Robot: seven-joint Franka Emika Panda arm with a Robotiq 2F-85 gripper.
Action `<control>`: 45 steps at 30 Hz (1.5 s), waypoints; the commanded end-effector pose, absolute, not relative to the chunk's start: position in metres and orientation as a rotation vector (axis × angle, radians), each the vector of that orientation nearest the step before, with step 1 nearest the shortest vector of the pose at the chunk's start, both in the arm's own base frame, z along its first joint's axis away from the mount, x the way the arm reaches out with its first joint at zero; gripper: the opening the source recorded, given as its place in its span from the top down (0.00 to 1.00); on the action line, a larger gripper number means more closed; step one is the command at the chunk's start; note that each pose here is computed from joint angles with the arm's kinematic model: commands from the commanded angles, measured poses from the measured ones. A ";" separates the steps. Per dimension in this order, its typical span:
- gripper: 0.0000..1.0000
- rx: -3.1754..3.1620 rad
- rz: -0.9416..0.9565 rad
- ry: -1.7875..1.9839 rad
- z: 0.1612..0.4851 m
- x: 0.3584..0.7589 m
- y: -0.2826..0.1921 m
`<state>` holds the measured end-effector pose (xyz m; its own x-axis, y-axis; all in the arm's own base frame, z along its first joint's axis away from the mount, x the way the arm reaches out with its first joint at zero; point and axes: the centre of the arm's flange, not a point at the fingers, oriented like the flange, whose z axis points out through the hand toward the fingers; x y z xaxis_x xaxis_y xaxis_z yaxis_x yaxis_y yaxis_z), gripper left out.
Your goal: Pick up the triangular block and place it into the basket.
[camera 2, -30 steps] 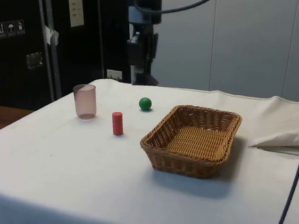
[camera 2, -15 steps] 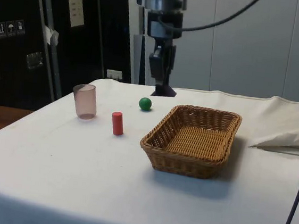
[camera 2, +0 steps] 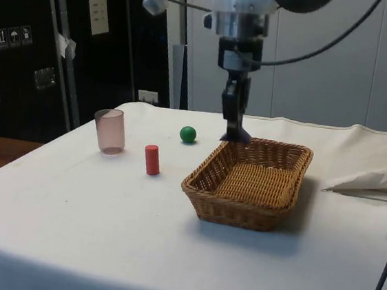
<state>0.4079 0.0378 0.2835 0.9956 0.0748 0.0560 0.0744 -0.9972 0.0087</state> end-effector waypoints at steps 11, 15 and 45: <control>0.67 3.132 0.116 0.133 0.254 0.379 0.018; 0.67 3.134 0.129 0.135 0.248 0.374 0.014; 0.21 3.110 0.194 0.118 0.200 0.372 0.002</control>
